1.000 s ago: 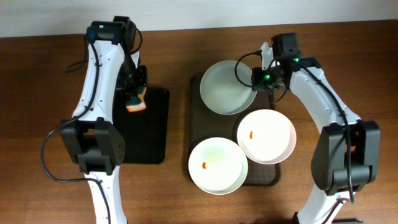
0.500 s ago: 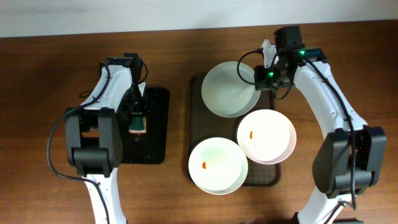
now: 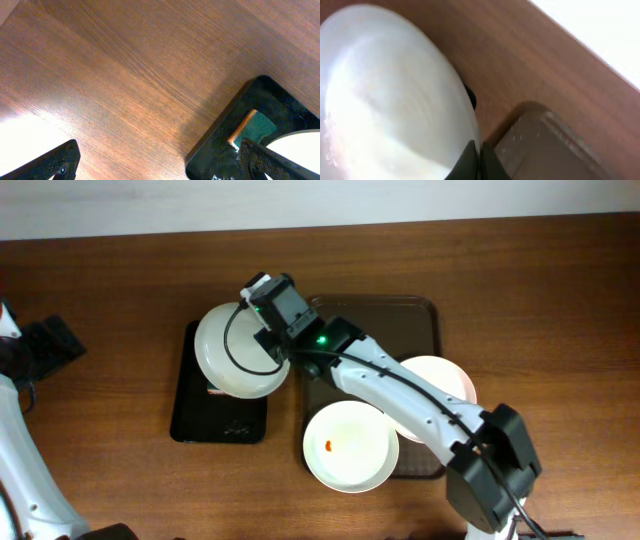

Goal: Clean dirty plates on tray and stack at the side

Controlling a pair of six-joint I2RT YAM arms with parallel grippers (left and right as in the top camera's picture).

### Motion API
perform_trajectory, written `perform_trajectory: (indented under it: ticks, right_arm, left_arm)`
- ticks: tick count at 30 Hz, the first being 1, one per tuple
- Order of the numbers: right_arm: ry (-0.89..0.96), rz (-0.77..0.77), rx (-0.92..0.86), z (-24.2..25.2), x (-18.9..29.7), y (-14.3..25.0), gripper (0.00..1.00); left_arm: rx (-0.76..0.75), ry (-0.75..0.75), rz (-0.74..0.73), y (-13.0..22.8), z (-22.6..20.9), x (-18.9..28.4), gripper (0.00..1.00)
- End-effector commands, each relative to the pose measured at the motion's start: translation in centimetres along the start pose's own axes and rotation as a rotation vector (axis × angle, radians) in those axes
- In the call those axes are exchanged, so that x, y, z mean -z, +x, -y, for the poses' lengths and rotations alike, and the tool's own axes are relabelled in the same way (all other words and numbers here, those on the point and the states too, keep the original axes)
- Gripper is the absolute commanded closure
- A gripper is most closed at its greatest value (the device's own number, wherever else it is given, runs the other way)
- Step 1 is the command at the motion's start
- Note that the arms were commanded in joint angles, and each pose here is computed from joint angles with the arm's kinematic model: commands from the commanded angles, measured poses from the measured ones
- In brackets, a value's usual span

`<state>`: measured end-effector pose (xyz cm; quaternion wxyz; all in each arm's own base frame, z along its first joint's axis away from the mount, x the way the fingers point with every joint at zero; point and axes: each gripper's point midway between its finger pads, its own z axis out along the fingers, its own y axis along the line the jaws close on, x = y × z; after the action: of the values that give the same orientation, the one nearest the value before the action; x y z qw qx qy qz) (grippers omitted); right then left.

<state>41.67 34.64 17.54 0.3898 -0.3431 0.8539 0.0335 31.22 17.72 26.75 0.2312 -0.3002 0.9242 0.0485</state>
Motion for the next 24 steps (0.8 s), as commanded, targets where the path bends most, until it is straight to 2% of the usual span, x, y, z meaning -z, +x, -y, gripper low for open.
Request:
perform_trajectory:
  ticks: [1,5,10,20,24]
  right_arm:
    - [0.022,0.12,0.309,-2.6,1.0,-3.4,0.96]
    - [0.2,0.106,0.477,-3.1,2.2,-4.1,0.96]
    - [0.481,0.187,0.41,-2.5,5.6,-7.0,0.96]
    - [0.501,0.197,0.471,-3.1,6.5,-7.6,0.96]
    - [0.406,0.099,0.294,-1.2,4.4,-4.2,0.96]
  left_arm:
    - [0.01,0.006,0.008,0.0,-0.1,0.3,0.0]
    - [0.01,0.006,0.008,0.0,-0.1,0.3,0.0]
    - [0.01,0.006,0.008,0.0,-0.1,0.3,0.0]
    - [0.01,0.006,0.008,0.0,-0.1,0.3,0.0]
    - [0.01,0.006,0.008,0.0,-0.1,0.3,0.0]
